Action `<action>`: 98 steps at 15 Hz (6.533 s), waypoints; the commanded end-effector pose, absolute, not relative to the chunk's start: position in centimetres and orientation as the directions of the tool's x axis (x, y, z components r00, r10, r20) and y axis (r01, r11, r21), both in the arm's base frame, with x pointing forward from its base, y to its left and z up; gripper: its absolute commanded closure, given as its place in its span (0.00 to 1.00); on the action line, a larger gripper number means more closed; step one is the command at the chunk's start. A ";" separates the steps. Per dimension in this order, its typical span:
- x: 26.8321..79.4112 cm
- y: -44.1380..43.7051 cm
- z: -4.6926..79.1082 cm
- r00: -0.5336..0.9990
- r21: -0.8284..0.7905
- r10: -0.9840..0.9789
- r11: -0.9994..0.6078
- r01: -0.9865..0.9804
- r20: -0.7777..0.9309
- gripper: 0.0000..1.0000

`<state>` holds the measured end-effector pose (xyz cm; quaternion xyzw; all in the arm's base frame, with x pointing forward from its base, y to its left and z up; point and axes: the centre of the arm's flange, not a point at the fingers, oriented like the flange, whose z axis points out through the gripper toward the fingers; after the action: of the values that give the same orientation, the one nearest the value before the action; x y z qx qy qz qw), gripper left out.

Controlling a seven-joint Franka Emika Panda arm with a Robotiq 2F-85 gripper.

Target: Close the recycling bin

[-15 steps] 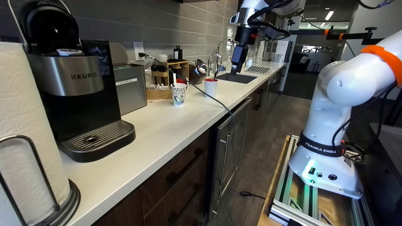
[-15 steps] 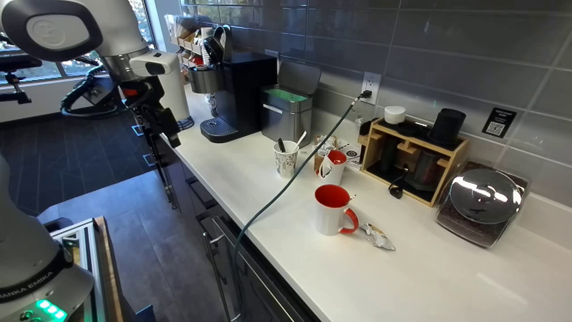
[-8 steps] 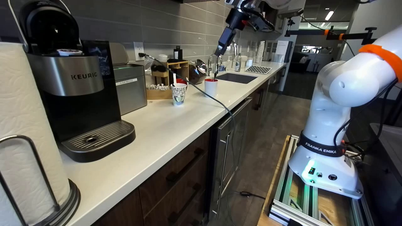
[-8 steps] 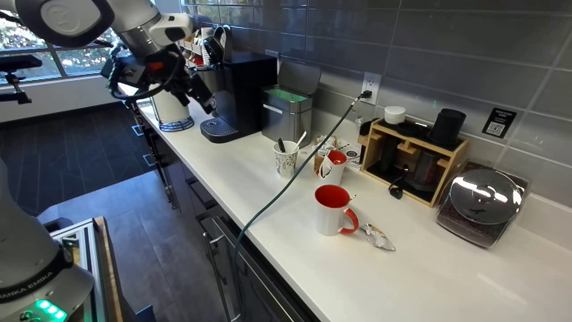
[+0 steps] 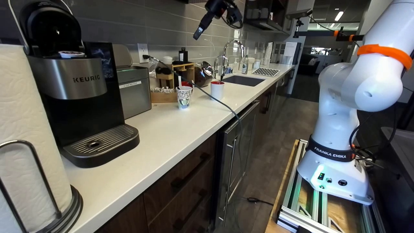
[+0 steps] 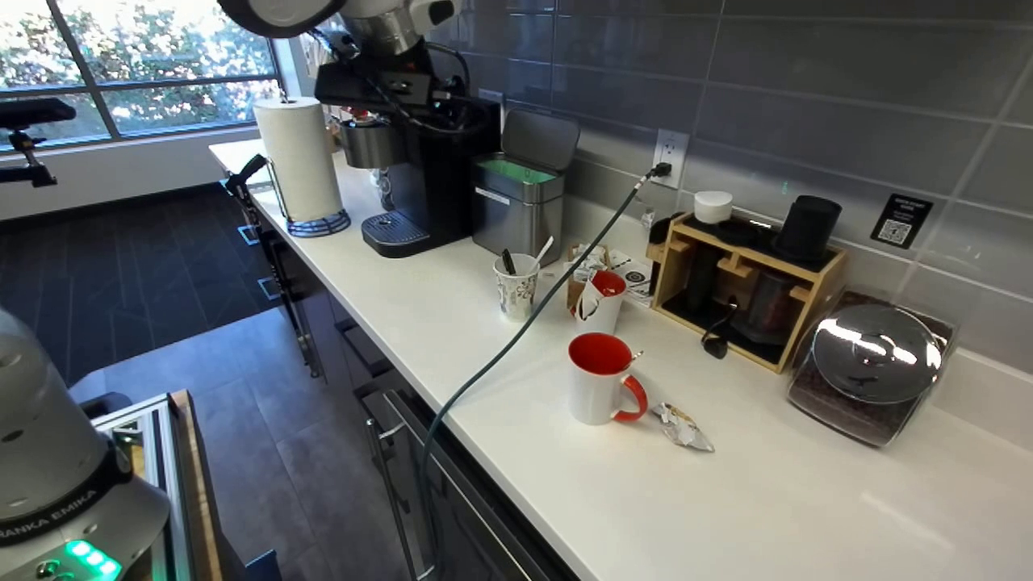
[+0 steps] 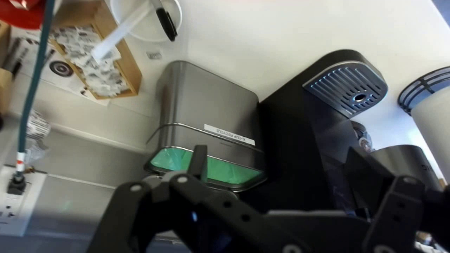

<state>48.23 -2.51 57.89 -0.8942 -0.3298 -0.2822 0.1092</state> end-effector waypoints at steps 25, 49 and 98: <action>61.4 -2.3 43.7 0.206 -0.066 0.090 -0.763 0.643 0.974 0.00; 70.2 -2.8 42.1 0.072 0.083 0.226 -0.609 0.789 0.971 0.00; 77.4 -2.8 42.5 0.312 -0.212 0.376 -0.284 0.935 0.872 0.00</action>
<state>78.69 -2.60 42.33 -0.7012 -0.4525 -0.4013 0.3774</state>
